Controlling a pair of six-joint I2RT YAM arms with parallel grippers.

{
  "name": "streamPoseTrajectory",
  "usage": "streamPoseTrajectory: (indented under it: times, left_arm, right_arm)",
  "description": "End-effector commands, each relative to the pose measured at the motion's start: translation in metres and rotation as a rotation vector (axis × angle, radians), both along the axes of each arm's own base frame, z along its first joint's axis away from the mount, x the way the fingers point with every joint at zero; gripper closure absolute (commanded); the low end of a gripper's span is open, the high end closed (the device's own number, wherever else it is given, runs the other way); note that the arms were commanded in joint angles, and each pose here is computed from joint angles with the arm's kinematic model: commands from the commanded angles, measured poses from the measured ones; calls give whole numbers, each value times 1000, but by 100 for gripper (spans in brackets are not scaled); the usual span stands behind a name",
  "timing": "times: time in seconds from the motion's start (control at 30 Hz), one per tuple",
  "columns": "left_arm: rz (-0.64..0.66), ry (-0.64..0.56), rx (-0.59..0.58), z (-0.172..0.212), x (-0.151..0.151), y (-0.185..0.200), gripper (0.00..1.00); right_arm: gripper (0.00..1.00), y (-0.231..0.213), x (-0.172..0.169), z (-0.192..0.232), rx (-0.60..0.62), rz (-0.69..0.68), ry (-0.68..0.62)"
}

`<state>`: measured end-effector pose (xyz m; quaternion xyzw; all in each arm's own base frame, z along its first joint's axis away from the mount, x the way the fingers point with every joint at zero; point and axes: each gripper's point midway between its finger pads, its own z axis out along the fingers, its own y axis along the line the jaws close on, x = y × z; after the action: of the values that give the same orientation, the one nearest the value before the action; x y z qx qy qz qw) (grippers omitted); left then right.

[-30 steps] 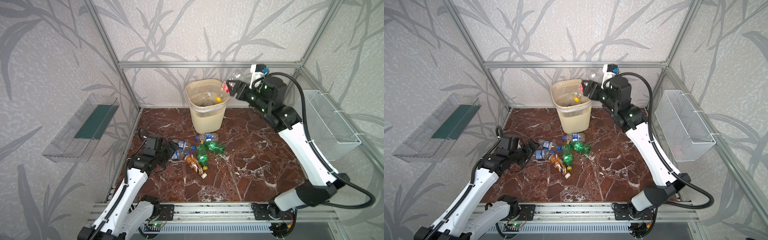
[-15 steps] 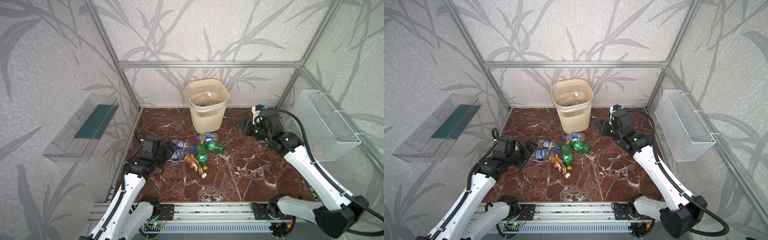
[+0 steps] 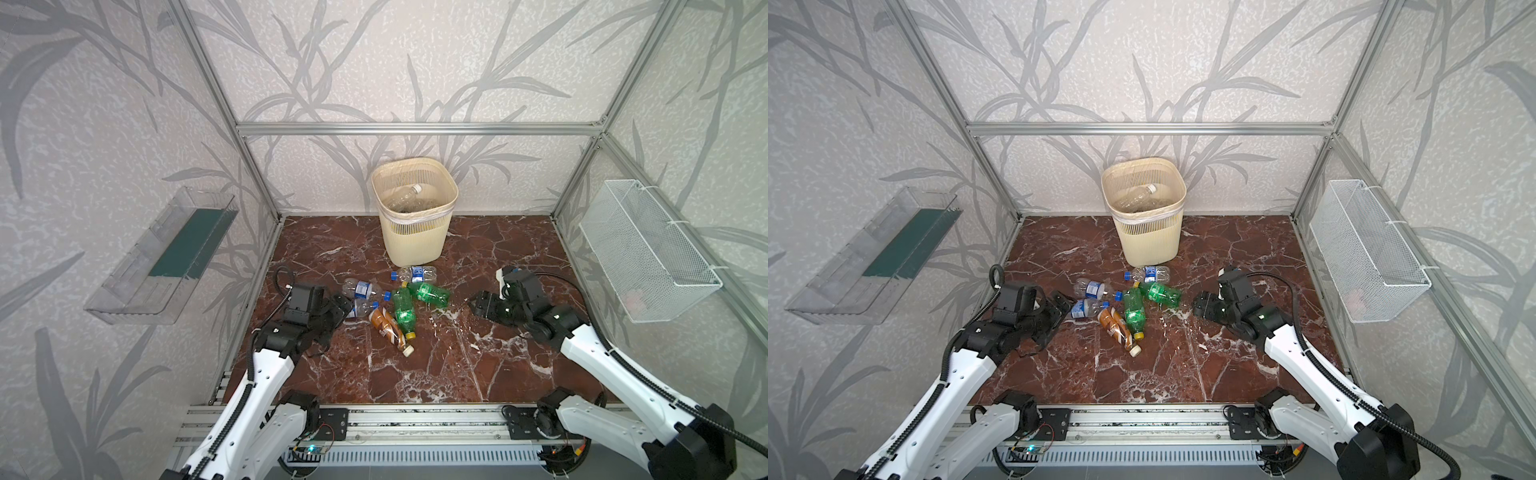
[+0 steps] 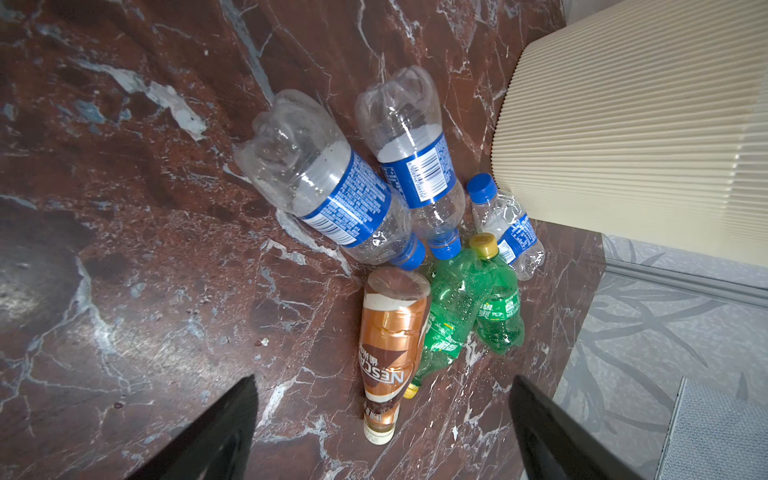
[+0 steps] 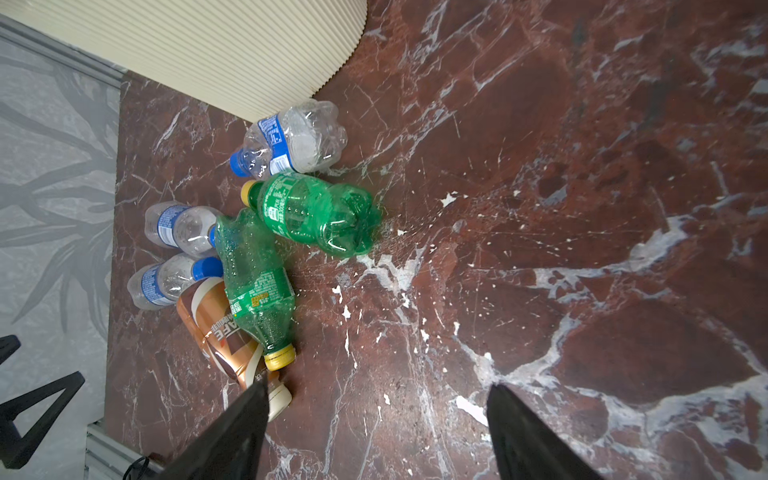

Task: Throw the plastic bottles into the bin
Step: 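Return the right gripper down beside the pile, then lower the left gripper onto a clear blue-labelled water bottle and grasp it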

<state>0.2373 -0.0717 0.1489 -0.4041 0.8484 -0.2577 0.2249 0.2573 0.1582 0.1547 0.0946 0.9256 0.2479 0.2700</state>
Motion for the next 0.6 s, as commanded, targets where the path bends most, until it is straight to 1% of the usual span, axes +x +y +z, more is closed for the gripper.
streamPoseTrajectory:
  times: [0.0, 0.27, 0.43, 0.57]
  left_arm:
    - [71, 56, -6, -15, -7, 7, 7]
    - [165, 126, -72, -35, -10, 6, 9]
    - [235, 131, -124, -42, -6, 6, 10]
    - [313, 128, -132, -49, -1, 13, 14]
  right_arm:
    - [18, 10, 1, 4, 45, 6, -21]
    - [18, 20, -4, -10, 53, 19, 4]
    - [19, 22, -5, -14, 53, 23, 10]
    - [19, 24, -6, -14, 58, 28, 10]
